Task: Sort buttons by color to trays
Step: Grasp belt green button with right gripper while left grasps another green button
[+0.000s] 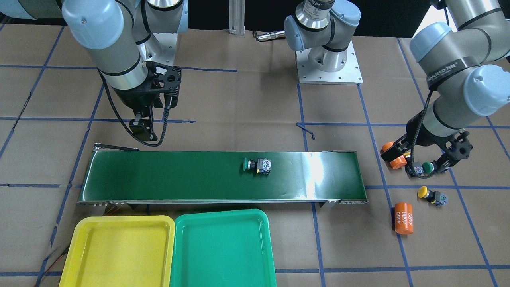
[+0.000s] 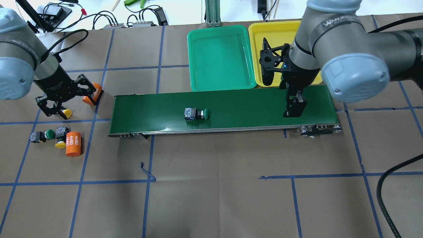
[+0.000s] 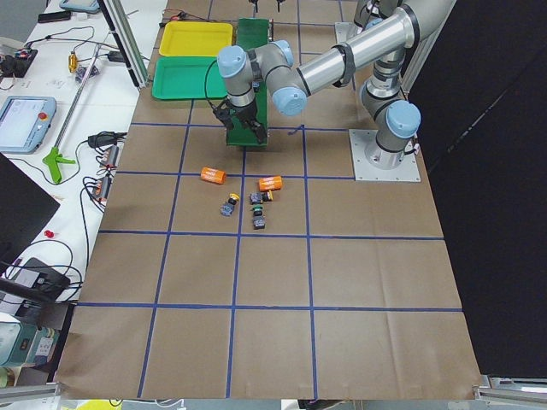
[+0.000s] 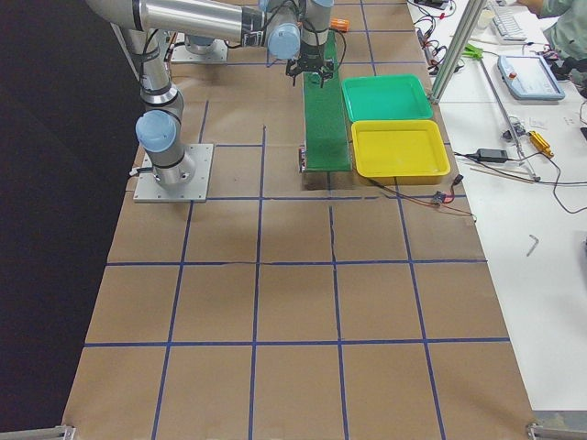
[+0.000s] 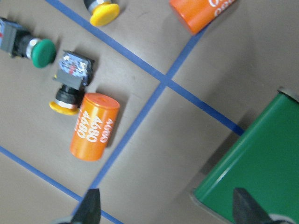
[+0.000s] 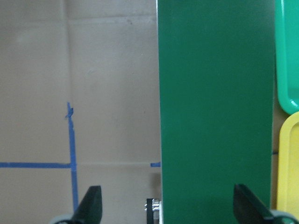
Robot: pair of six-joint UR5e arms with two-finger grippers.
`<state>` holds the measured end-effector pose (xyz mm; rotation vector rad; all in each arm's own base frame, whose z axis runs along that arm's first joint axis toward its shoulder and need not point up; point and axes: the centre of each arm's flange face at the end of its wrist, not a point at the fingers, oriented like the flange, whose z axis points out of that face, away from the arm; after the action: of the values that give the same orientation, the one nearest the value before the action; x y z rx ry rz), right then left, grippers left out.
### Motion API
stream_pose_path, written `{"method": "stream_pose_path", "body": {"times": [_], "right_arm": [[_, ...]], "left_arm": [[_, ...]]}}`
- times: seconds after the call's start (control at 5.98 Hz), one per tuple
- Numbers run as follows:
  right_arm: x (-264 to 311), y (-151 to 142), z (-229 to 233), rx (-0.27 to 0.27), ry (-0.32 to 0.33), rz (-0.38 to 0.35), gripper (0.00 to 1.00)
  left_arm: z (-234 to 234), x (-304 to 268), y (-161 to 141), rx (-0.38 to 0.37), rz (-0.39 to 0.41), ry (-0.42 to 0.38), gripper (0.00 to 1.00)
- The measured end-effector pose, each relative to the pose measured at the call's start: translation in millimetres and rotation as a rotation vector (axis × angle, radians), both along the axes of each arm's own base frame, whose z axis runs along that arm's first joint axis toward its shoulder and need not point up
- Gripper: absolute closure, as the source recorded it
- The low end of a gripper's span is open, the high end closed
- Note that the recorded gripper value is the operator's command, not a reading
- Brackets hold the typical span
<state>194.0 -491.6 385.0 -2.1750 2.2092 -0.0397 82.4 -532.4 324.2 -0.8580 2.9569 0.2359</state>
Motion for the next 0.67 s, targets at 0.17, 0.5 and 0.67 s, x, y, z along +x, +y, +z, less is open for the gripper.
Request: {"method": "stream_pose_path", "body": {"times": [0.17, 0.5, 0.67], "right_arm": [[26.0, -6.4, -13.2, -0.034, -0.005, 0.002, 0.0], [71.2, -14.1, -45.6, -0.062, -0.015, -0.004, 0.0], [90.2, -17.0, -63.1, -0.069, -0.021, -0.02, 0.0]], "left_arm": [[-4.0, 35.9, 7.1, 0.014, -0.12, 0.018, 0.01], [-17.9, 98.0, 22.3, 0.028, -0.363, 0.086, 0.01], [-27.7, 121.8, 25.6, 0.024, -0.486, 0.113, 0.01]]}}
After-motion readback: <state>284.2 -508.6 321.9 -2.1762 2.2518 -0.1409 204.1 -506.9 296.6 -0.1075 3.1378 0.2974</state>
